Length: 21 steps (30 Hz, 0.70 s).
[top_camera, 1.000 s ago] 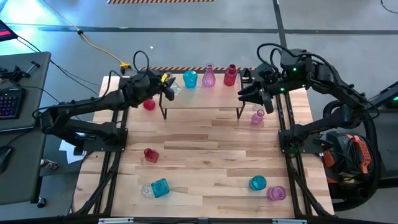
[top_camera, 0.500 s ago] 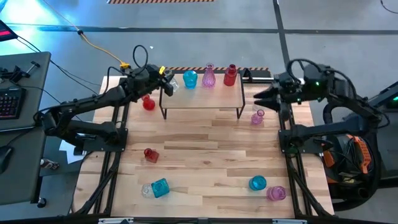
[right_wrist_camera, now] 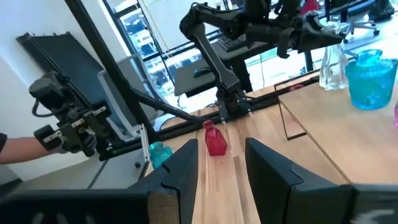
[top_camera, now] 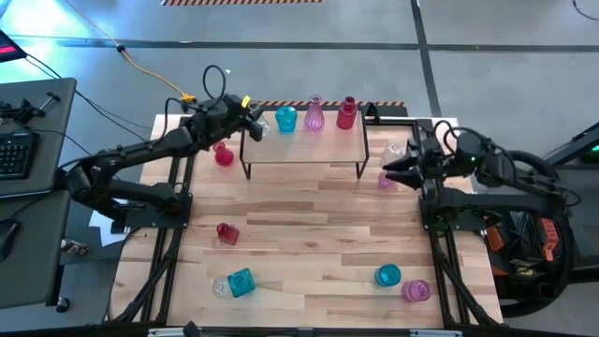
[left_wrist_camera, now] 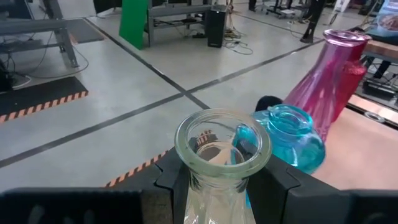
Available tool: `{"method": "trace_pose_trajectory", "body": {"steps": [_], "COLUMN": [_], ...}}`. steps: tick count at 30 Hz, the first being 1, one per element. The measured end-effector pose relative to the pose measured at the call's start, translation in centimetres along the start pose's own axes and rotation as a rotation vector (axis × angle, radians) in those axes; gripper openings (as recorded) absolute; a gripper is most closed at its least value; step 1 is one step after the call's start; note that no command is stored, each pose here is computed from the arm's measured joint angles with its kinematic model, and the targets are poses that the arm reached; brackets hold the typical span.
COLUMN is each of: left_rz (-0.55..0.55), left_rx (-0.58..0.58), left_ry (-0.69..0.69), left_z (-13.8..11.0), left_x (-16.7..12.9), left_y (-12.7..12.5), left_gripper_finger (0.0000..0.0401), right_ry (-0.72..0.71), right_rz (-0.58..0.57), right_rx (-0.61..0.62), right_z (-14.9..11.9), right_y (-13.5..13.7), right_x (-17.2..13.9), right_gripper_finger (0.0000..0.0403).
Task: Sort vases onto shelf
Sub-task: Put the bottom right transparent flower vase on the shelf
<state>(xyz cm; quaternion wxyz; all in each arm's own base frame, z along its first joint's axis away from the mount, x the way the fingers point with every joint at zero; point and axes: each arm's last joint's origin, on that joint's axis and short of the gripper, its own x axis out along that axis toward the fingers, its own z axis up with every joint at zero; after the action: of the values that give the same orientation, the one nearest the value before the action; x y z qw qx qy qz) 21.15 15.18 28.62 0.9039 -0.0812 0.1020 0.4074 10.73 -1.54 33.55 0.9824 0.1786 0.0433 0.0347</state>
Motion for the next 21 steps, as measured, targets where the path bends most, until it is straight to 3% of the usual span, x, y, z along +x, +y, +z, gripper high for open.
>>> {"method": "trace_pose_trajectory", "body": {"steps": [9, 21], "left_rz": [0.024, 0.036], "left_rx": [0.005, 0.005], "left_ry": [0.020, 0.024], "left_z": [-0.6, -0.6], "left_x": [1.1, 1.2], "left_y": [0.1, 0.2], "left_gripper_finger": [0.0113, 0.0113], "right_ry": [-0.040, -0.024], "right_rz": [0.071, 0.066], "right_rx": [0.014, 0.007], "right_z": [-4.8, -8.4], "right_y": [-1.6, -3.1], "right_x": [0.3, 0.8], "right_gripper_finger": [0.0114, 0.0114]}}
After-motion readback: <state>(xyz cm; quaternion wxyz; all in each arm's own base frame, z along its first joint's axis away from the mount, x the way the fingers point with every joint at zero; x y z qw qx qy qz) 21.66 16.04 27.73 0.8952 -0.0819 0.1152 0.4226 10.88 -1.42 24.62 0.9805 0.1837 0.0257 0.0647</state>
